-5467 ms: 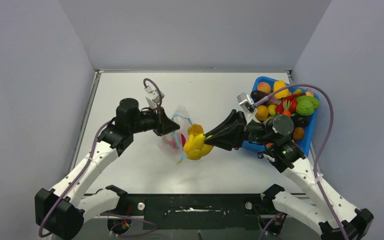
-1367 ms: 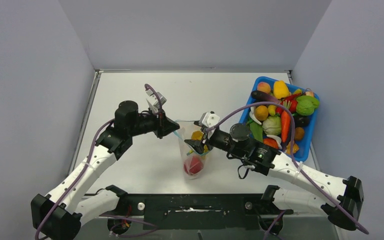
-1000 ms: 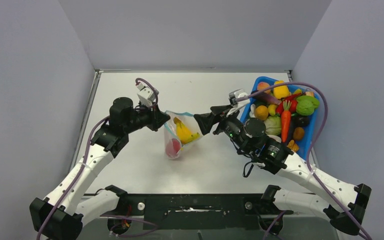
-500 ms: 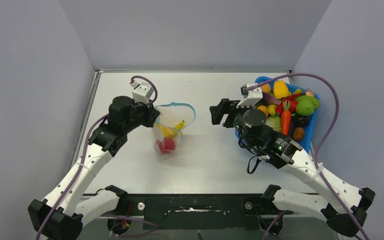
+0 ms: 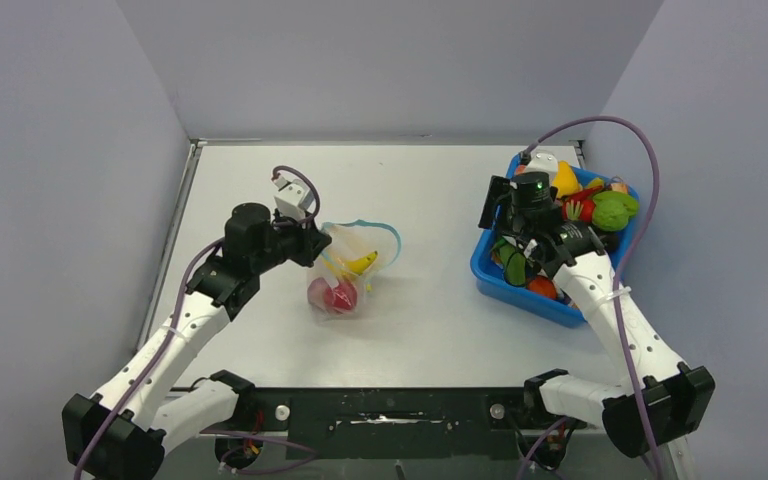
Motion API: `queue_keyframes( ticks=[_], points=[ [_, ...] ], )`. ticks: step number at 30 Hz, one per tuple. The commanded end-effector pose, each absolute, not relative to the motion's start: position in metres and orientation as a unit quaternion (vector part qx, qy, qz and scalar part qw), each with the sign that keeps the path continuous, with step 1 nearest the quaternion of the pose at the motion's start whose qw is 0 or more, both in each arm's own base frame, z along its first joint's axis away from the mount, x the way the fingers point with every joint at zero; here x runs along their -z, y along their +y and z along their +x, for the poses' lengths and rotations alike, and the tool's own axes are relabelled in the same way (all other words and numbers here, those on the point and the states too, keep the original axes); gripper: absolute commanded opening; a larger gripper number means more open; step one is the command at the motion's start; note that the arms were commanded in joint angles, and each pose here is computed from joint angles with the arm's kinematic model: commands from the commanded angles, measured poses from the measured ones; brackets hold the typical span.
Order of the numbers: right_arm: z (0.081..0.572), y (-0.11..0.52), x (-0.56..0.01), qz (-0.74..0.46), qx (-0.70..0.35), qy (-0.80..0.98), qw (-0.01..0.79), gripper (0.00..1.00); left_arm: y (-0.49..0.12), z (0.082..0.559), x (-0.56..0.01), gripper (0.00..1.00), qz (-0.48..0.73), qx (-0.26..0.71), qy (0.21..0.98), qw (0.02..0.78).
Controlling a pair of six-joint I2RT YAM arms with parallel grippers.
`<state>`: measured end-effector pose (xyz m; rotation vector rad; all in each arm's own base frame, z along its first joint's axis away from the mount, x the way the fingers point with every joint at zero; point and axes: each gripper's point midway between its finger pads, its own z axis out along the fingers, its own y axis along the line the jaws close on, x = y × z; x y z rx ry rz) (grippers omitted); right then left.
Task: Place the food in the zip-top bag and seal the zipper
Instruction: Pick up the fake fruit from the bin.
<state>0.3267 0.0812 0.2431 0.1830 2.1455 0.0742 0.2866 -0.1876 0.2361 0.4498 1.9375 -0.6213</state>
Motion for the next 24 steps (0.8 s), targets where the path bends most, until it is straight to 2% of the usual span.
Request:
queue_keyframes(
  ticks=[1,12,18,24],
  points=[
    [0.331,0.056,-0.235,0.085,0.011,0.887,0.453,0.64,-0.205,0.282,-0.252,0.0,0.211,0.306,0.768,0.522],
    [0.347,0.027,-0.22,0.079,0.078,0.893,0.437,0.55,-0.205,0.276,-0.234,0.0,0.225,0.303,0.771,0.513],
    [0.364,0.005,-0.226,0.08,0.129,0.89,0.43,0.57,-0.212,0.271,-0.231,0.0,0.231,0.324,0.77,0.498],
    [0.374,0.004,-0.212,0.067,0.097,0.906,0.407,0.61,-0.21,0.269,-0.234,0.0,0.23,0.322,0.766,0.507]
  ],
)
